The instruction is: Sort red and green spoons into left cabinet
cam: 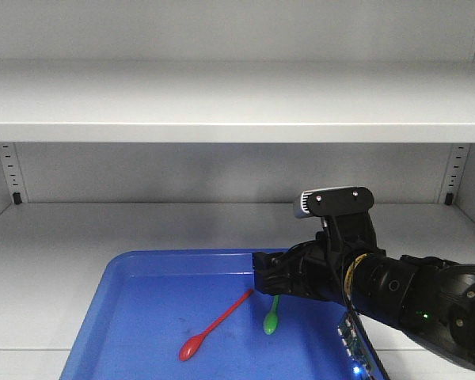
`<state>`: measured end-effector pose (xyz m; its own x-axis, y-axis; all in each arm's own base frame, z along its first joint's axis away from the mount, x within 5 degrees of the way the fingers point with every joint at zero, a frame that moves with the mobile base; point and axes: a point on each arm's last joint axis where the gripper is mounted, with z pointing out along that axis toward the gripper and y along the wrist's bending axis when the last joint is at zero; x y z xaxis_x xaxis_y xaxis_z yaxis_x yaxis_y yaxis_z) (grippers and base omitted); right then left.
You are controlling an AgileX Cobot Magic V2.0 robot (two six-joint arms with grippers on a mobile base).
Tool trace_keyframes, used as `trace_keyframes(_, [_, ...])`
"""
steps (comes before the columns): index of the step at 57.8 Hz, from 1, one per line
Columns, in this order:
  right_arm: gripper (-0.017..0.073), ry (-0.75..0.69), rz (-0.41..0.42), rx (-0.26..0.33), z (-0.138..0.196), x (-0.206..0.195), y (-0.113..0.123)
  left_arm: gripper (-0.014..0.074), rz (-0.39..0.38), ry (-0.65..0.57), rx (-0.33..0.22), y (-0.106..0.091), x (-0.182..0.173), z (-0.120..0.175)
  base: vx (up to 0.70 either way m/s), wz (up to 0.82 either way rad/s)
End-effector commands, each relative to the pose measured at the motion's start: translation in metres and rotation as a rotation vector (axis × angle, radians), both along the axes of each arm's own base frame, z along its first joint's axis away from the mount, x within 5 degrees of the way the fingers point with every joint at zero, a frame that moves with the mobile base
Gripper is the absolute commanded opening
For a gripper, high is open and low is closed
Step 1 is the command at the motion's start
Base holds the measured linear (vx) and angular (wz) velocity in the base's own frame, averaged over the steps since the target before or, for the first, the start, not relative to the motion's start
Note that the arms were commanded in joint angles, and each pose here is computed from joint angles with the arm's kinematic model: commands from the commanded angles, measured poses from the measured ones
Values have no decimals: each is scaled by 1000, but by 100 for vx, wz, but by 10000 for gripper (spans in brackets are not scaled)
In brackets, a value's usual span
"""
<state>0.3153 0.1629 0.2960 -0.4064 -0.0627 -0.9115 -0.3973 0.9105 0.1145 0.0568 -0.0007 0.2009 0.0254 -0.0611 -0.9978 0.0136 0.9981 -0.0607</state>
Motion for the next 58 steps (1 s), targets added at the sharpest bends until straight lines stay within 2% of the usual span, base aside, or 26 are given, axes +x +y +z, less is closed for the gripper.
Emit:
trace_keyframes(1, [561,-82,3,-2,27,-8,-6,-6,2,-90,-2,0,-1,8,0,0])
trace_keyframes(6, [514,-49,-47,-39,28,-17,-16,-6,2,-90,-2,0,-1,8,0,0])
trace_keyframes(14, [402,7,-142,-61,37,-39,-43,-6,2,-90,-2,0,-1,8,0,0])
trace_keyframes(17, [347,25,-168,-50,37,-47,-54,-6,2,-90,-2,0,-1,8,0,0])
trace_keyframes(22, [259,26,-237,6,39,-63,-82,-6,2,-90,-2,0,-1,8,0,0])
trace_keyframes(26, [162,-16,-281,26,37,-79,-105,-6,2,-90,-2,0,-1,8,0,0])
trace_keyframes(30, [82,-79,-313,10,33,-99,-124,-6,2,-90,-2,0,-1,8,0,0])
trace_keyframes(34, [-14,-140,-360,-33,29,-121,-143,-6,2,-90,-2,0,-1,8,0,0])
trace_keyframes(41, [-12,-218,-427,-139,14,-162,-164,-6,2,-90,-2,0,-1,8,0,0])
trace_keyframes(47, [-10,-263,-463,-216,-5,-192,-172,-6,2,-90,-2,0,-1,8,0,0])
trace_keyframes(52, [-10,-307,-477,-202,-20,-214,-172,-6,2,-90,-2,0,-1,8,0,0])
trace_keyframes(58, [-9,-325,-457,-224,-49,-233,-170,-6,2,-90,-2,0,-1,8,0,0])
